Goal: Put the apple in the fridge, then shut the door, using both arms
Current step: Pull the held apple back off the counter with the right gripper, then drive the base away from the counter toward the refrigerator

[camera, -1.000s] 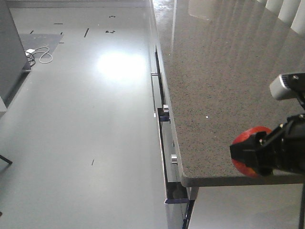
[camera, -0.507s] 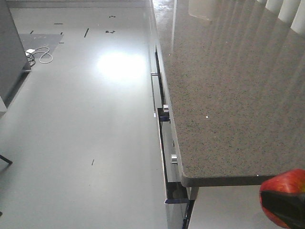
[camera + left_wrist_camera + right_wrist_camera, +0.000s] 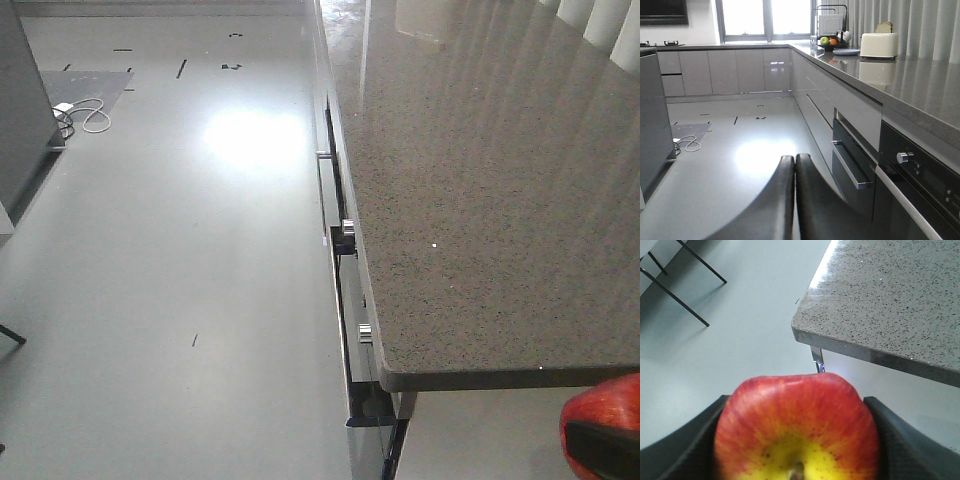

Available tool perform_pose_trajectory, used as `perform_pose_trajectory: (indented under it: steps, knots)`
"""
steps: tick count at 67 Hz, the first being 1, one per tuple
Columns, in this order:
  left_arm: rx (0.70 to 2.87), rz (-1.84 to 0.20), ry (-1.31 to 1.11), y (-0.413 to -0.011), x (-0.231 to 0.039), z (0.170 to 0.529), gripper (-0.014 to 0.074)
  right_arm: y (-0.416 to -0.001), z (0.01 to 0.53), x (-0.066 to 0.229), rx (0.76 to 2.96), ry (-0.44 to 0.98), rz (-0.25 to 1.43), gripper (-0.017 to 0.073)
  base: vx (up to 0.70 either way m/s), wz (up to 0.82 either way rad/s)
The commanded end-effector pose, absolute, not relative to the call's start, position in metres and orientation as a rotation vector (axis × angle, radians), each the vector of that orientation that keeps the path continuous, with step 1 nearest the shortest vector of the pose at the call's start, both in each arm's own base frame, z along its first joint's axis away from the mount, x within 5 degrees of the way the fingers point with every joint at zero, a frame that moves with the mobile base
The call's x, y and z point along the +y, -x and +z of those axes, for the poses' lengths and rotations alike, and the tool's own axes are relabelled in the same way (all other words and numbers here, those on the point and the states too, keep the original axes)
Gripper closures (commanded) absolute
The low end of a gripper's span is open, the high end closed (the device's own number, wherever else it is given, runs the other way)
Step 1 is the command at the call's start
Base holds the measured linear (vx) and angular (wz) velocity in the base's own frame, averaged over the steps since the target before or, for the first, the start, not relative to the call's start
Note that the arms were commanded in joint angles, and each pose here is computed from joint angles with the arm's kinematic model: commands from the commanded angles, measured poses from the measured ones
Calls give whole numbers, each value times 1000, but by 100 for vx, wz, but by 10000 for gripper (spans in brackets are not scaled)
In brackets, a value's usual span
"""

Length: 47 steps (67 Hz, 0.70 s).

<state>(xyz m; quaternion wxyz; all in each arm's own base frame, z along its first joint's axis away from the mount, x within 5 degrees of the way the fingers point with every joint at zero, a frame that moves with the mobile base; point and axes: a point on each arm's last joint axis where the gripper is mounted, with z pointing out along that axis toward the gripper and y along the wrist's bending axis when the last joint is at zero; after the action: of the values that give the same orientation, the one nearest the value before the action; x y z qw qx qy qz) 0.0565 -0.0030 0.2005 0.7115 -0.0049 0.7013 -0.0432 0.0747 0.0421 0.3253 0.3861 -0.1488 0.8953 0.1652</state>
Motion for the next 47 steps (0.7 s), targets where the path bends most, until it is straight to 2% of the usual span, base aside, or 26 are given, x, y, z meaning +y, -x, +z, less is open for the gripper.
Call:
perform_pose_trajectory:
  steps: [1, 47]
  knots:
    - [1455, -101, 13, -54, -3, 213, 600, -78, 338, 43, 2195, 364, 427, 427, 0, 0]
    - [1455, -101, 13, -54, -3, 213, 600, -78, 338, 43, 2194, 364, 427, 427, 0, 1]
